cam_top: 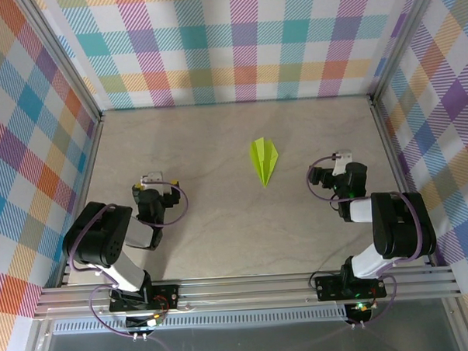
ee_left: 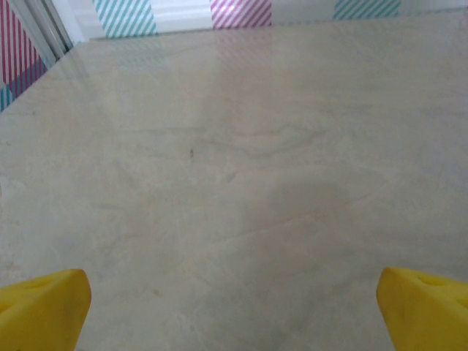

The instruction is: Fold a paper plane with a square sheet of paper (fold left side to right side)

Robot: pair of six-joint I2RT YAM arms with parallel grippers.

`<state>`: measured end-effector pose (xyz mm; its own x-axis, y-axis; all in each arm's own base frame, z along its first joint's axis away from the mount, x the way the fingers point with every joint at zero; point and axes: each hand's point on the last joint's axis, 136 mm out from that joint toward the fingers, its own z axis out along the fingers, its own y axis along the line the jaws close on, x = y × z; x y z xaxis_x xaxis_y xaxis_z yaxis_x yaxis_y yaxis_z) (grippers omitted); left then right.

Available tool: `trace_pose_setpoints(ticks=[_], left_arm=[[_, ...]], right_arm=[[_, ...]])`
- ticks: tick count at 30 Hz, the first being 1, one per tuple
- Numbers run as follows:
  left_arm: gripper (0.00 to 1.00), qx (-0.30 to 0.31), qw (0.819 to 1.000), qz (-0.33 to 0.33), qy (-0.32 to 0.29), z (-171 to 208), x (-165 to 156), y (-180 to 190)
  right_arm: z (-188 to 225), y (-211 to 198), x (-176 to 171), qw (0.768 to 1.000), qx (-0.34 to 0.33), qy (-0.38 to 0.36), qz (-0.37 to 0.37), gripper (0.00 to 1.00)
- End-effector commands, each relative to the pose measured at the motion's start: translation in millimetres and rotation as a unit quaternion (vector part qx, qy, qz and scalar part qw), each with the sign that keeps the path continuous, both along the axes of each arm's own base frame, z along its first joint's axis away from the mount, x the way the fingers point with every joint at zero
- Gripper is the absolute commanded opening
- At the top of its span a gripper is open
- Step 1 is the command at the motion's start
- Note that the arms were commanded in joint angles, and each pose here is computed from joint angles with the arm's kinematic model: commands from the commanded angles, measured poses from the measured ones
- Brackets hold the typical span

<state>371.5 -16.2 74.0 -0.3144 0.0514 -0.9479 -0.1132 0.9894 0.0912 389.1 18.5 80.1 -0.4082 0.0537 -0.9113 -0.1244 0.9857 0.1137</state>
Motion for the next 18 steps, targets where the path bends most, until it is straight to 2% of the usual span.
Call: trace_pose_setpoints(ticks=[1,4,18], left_arm=[[1.0,-0.03,1.0,0.008,0.004,12.8,21.1,5.8],[1.0,-0.06,0.998,0.028,0.016,10.2,25.2,19.4],[1.0,-0.059,0.998,0.029,0.015,10.1,24.8,20.0]], right_arm=[[12.5,6.3,7.5,1.0,-0.005,-0.021,0.017,0.99],[12.7,6.3,7.6,1.0,-0.005,-0.021,0.017,0.99],[12.2,7.3,8.2,1.0,-0.011,-0.019,0.015,0.99]])
